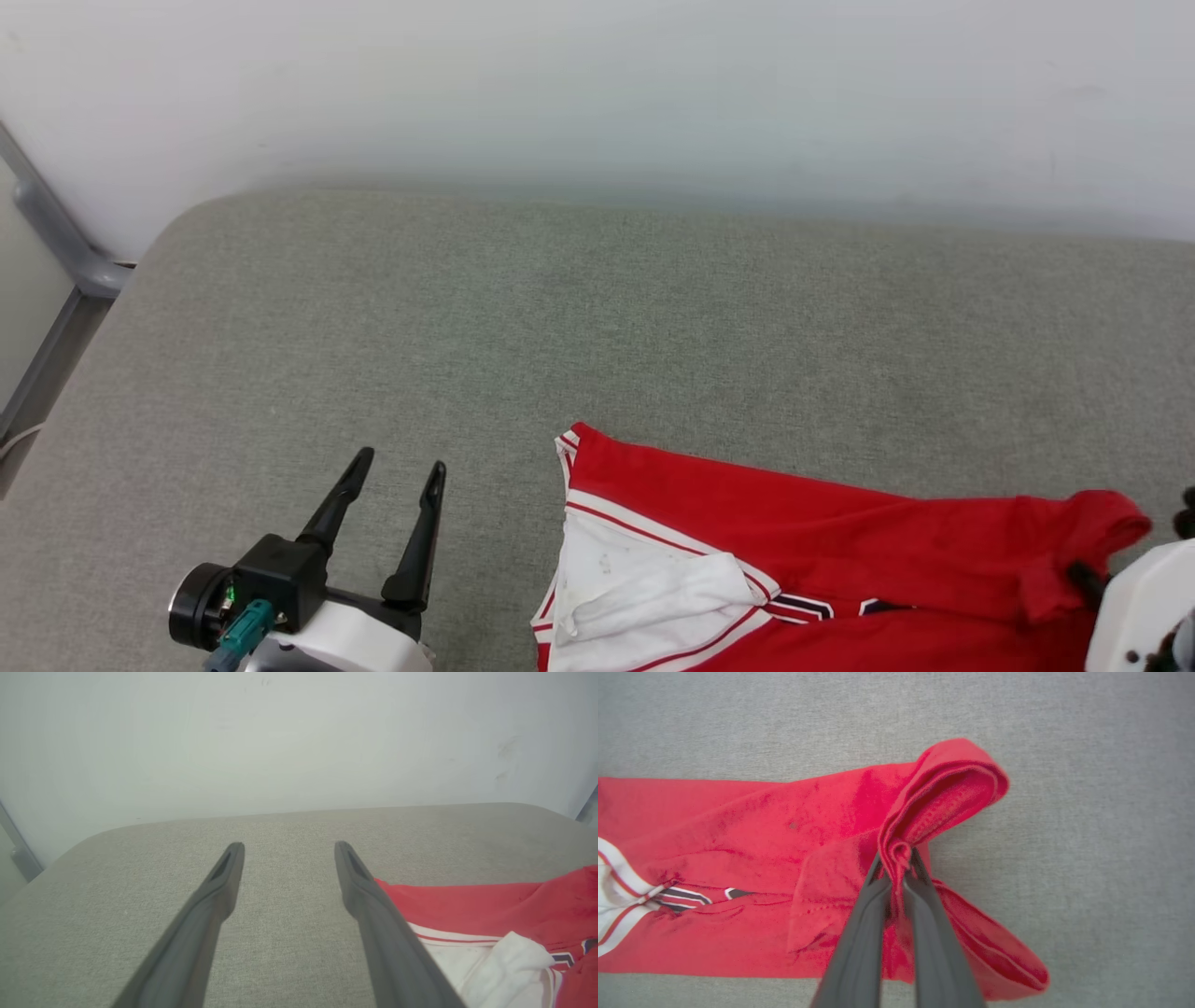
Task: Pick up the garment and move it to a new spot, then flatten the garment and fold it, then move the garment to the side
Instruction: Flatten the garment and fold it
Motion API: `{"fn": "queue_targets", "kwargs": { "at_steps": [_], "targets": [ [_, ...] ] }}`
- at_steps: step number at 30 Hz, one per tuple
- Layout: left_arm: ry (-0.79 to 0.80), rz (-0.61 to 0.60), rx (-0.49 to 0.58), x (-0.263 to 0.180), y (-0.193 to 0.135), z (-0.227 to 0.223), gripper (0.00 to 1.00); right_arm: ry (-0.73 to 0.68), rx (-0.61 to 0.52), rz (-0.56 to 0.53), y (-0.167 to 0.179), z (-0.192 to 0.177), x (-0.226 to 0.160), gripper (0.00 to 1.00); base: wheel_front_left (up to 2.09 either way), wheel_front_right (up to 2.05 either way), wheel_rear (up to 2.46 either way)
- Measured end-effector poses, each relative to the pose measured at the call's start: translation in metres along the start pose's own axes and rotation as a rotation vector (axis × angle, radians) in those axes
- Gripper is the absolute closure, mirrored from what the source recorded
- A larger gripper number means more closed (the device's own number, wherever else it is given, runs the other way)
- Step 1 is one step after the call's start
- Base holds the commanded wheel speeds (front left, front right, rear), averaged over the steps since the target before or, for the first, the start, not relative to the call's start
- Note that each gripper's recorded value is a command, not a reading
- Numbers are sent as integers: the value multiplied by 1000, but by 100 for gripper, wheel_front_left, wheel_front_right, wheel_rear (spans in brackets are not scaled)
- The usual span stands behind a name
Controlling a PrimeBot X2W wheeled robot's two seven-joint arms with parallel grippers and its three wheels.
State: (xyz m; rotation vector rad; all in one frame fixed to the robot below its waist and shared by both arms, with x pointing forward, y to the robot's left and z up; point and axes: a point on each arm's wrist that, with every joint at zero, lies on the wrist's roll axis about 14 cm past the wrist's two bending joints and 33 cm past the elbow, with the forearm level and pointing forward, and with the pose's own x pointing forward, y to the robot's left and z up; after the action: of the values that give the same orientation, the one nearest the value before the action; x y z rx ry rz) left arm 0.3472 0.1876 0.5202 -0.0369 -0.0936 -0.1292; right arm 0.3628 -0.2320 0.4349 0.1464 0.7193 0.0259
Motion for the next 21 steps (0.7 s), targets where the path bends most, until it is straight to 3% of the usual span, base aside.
{"fn": "queue_targets", "kwargs": {
  "at_steps": [14, 21],
  "targets": [
    [-21, 59, -6, -22, 10, 6, 0, 87, -41, 456, 161, -7, -23, 100, 0, 0, 0],
    [-15, 78, -2, -27, 17, 4, 0, 110, 41, 724, 233, -14, -26, 100, 0, 0, 0]
  ]
}}
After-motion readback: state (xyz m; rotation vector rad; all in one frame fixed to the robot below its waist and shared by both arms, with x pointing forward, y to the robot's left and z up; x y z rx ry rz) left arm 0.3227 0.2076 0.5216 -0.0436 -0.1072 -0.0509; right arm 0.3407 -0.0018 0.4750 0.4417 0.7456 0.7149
